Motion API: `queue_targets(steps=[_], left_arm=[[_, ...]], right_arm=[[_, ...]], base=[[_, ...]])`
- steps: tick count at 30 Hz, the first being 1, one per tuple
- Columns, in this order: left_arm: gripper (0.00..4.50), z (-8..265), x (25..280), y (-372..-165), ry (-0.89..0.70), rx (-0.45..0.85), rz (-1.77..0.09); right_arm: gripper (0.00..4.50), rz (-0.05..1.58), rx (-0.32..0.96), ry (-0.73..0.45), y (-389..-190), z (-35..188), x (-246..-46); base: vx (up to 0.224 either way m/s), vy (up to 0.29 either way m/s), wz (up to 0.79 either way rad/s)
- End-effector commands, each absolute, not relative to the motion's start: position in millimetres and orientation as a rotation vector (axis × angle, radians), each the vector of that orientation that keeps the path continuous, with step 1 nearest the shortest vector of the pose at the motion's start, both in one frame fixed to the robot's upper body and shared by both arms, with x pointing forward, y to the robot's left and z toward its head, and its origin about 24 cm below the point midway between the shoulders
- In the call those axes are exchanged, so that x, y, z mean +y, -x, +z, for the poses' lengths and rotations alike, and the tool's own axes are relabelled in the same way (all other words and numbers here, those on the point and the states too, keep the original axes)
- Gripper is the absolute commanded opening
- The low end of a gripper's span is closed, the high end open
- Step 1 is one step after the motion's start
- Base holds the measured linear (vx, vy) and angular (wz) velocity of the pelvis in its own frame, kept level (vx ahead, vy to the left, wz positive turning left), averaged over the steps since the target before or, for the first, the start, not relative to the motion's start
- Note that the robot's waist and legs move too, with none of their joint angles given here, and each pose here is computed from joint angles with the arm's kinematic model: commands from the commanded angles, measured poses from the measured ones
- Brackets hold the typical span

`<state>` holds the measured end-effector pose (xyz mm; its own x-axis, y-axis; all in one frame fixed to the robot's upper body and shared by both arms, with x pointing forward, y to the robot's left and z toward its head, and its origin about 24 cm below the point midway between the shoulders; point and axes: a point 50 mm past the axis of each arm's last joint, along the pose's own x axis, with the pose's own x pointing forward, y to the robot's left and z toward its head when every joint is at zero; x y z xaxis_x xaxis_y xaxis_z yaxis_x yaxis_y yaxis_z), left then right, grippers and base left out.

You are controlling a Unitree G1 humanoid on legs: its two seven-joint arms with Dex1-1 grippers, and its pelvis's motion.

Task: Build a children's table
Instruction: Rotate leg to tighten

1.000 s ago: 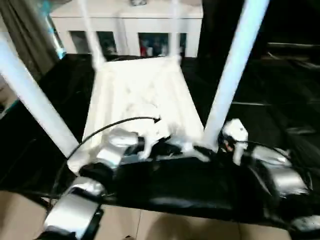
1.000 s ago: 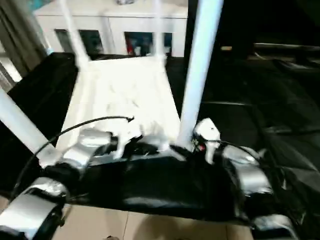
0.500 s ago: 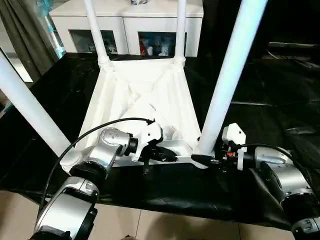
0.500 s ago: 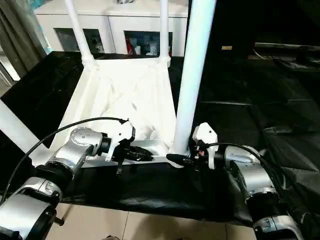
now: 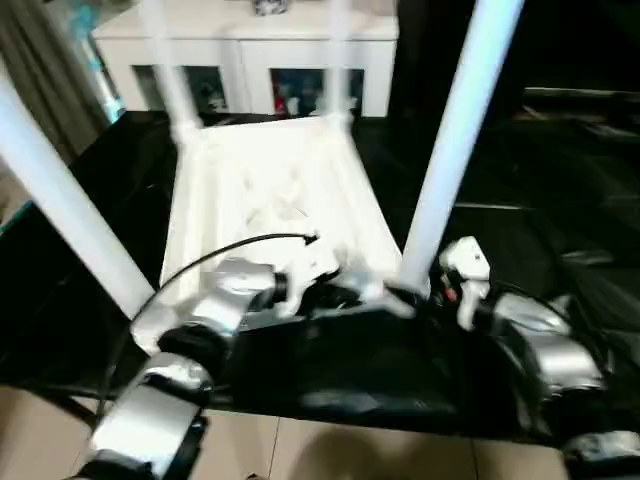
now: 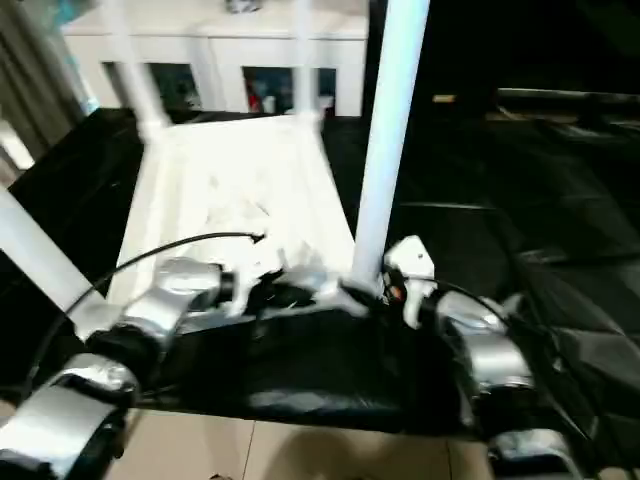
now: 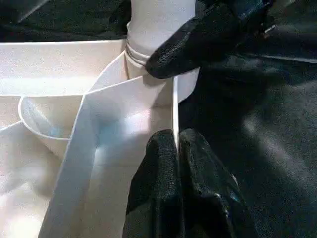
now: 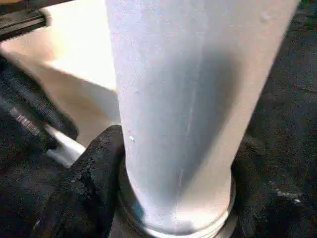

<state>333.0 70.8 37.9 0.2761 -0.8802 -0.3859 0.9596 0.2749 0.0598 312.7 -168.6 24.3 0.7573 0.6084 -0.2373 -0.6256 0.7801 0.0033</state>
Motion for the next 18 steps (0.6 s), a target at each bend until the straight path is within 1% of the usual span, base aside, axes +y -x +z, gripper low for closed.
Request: queue_targets(steps=[1, 2, 3, 4, 5, 7, 8, 10, 12, 14, 18], left_arm=[[0.0, 50, 42, -337, -0.274, 0.225, -1.229], [0.0, 51, 33, -338, -0.277, 0.223, -1.207], [0.0, 51, 30, -337, -0.276, 0.223, -1.206], [0.0, 51, 30, -337, -0.276, 0.223, -1.206], [0.0, 51, 23, -336, -0.273, 0.22, -1.206], [0.0, 51, 19, -335, -0.271, 0.217, -1.209], [0.0, 51, 18, -335, -0.27, 0.217, -1.213], [0.0, 50, 17, -333, -0.274, 0.216, -1.227], [0.0, 49, 22, -334, -0.281, 0.219, -1.224], [0.0, 49, 23, -334, -0.284, 0.22, -1.226], [0.0, 48, 37, -334, -0.291, 0.229, -1.265]], right_arm=[[2.65, 0.476, 0.374, 0.022, -313.2, -3, -159.1], [2.65, 0.423, 0.391, -0.001, -316.0, -6, -150.6], [2.65, 0.416, 0.395, -0.008, -317.1, -6, -145.7], [2.65, 0.416, 0.395, -0.008, -317.1, -6, -145.7], [2.65, 0.437, 0.382, -0.003, -318.5, -6, -134.8], [2.65, 0.447, 0.371, -0.001, -319.3, -5, -127.6], [3.0, 0.447, 0.368, -0.001, -319.4, -5, -125.7], [3.35, 0.482, 0.339, 0.036, -319.5, -1, -120.8], [3.44, 0.503, 0.29, 0.086, -322.1, 6, -121.8], [3.68, 0.509, 0.279, 0.104, -322.7, 7, -122.8], [3.68, 0.69, 0.23, 0.105, -319.0, 19, -134.7]], base=[[0.0, 0.0, 0.0], [0.0, 0.0, 0.0], [0.0, 0.0, 0.0], [0.0, 0.0, 0.0], [0.0, 0.0, 0.0], [0.0, 0.0, 0.0], [0.0, 0.0, 0.0], [0.0, 0.0, 0.0], [0.0, 0.0, 0.0], [0.0, 0.0, 0.0], [0.0, 0.0, 0.0]])
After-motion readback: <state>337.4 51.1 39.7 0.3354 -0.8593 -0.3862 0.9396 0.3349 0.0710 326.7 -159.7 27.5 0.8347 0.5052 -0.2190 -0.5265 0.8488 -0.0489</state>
